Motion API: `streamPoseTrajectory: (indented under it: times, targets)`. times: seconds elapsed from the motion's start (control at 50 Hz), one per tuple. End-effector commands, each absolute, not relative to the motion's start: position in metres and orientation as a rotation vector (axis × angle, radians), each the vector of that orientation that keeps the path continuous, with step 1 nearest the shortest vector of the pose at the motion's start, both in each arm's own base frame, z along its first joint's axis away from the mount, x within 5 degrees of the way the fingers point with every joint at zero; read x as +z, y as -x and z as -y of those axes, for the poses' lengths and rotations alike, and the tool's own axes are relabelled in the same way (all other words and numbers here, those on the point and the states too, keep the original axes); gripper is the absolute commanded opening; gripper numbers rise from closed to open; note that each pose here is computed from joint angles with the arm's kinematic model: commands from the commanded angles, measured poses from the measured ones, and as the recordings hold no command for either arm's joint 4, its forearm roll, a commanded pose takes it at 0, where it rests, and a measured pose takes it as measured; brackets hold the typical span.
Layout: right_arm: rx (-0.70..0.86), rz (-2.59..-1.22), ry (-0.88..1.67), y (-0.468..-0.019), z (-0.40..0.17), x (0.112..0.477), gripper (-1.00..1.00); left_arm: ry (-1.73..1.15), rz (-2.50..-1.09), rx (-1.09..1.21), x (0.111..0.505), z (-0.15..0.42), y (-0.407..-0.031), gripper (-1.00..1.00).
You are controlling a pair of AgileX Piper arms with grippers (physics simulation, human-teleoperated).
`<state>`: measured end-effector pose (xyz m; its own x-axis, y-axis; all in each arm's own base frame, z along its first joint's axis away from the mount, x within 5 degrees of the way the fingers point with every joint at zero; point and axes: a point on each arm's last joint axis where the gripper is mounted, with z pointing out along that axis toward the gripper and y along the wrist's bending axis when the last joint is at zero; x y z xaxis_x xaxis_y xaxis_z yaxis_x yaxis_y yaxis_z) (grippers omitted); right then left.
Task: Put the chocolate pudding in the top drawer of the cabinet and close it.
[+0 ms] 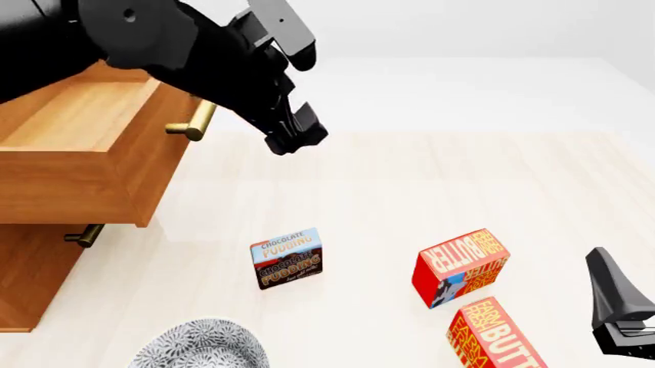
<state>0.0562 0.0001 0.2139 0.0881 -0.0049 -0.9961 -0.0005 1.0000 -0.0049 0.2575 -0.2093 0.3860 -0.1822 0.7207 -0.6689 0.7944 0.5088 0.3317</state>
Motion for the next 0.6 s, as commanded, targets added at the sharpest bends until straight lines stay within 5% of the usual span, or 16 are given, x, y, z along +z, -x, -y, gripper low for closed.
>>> streamPoseTrajectory:
  times: [0.02,0.6]
  targets:
    - [-0.004,-1.482,0.005,-0.056,0.0,0.214,1.0,-1.298,-1.966,-0.099,0.368,0.217,-0.266,1.0]
    - [-0.003,-1.483,0.004,-0.056,0.0,0.214,1.0,-1.387,-2.005,-0.081,0.334,0.23,-0.275,1.0]
